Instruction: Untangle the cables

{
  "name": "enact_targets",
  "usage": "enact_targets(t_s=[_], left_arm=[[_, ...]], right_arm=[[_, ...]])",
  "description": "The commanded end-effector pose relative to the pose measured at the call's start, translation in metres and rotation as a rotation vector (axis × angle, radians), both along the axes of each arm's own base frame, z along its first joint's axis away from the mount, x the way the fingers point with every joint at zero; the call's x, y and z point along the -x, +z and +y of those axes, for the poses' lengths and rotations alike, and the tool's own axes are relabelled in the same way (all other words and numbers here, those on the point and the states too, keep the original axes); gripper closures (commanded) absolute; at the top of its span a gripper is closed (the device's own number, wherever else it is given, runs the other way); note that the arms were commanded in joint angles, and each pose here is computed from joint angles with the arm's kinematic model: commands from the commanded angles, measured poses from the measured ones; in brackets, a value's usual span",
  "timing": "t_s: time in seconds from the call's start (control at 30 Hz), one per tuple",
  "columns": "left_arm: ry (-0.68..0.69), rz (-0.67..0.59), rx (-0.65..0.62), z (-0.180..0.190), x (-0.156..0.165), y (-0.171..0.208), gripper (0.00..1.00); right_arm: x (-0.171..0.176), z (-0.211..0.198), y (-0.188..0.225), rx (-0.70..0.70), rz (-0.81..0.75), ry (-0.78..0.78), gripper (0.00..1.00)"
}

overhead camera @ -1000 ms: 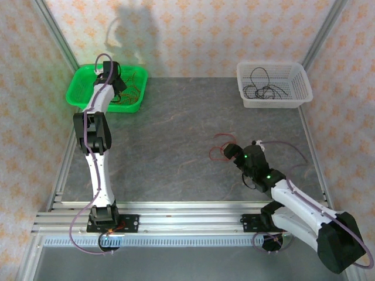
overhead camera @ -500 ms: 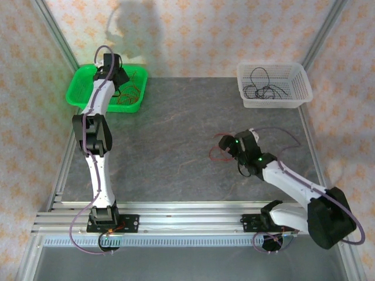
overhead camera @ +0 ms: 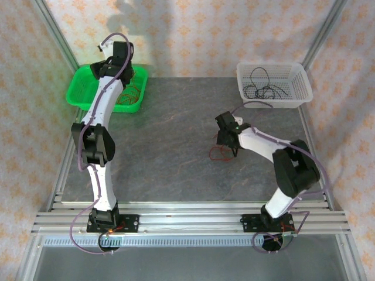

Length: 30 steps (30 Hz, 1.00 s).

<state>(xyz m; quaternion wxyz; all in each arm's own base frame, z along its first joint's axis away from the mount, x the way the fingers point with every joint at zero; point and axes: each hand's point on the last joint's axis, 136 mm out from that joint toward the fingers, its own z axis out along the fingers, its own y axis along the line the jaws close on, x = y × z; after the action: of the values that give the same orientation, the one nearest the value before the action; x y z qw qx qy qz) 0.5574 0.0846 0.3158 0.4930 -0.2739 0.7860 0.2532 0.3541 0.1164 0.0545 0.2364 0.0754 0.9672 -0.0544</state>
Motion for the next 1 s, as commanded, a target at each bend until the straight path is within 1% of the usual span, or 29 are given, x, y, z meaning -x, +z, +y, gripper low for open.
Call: enact_targets(t_s=[0.0,0.07,0.13,0.2,0.23,0.27,0.43,0.53,0.67,0.8,0.97], left_arm=[[0.051,-0.046,-0.088,0.004,0.026,0.048,0.01],[0.035,-0.07,-0.082,-0.001,0.033,0.061,0.01],[0.021,-0.089,-0.083,-0.007,0.04,0.073,0.01],[-0.003,-0.09,-0.078,-0.015,0.042,0.076,0.01],[-0.013,-0.12,-0.072,-0.017,0.051,0.091,0.01],[-0.027,-0.123,-0.069,-0.022,0.054,0.094,0.01],[-0.083,-0.122,-0.065,-0.05,0.064,0.1,0.01],[-0.113,-0.118,-0.066,-0.068,0.067,0.1,0.01],[-0.16,-0.127,-0.063,-0.094,0.074,0.104,0.01],[-0.206,-0.146,-0.058,-0.117,0.083,0.112,0.01],[-0.279,-0.147,-0.043,-0.151,0.098,0.112,0.01]], right_arm=[[-0.002,-0.02,-0.006,0.116,0.071,0.036,0.29],[-0.01,-0.022,-0.01,0.117,0.078,0.035,0.33],[-0.017,-0.024,-0.012,0.117,0.077,0.033,0.34],[-0.022,-0.023,-0.014,0.103,0.079,0.042,0.35],[-0.024,-0.022,-0.015,0.09,0.079,0.045,0.36],[-0.025,-0.02,-0.018,0.073,0.083,0.052,0.38],[-0.026,-0.022,-0.032,0.011,0.101,0.051,0.43],[-0.026,-0.03,-0.044,-0.022,0.112,0.031,0.5],[-0.026,-0.04,-0.059,-0.068,0.13,0.008,0.64],[-0.023,-0.04,-0.071,-0.113,0.147,0.006,0.77],[-0.02,-0.038,-0.075,-0.138,0.142,0.0,1.0]])
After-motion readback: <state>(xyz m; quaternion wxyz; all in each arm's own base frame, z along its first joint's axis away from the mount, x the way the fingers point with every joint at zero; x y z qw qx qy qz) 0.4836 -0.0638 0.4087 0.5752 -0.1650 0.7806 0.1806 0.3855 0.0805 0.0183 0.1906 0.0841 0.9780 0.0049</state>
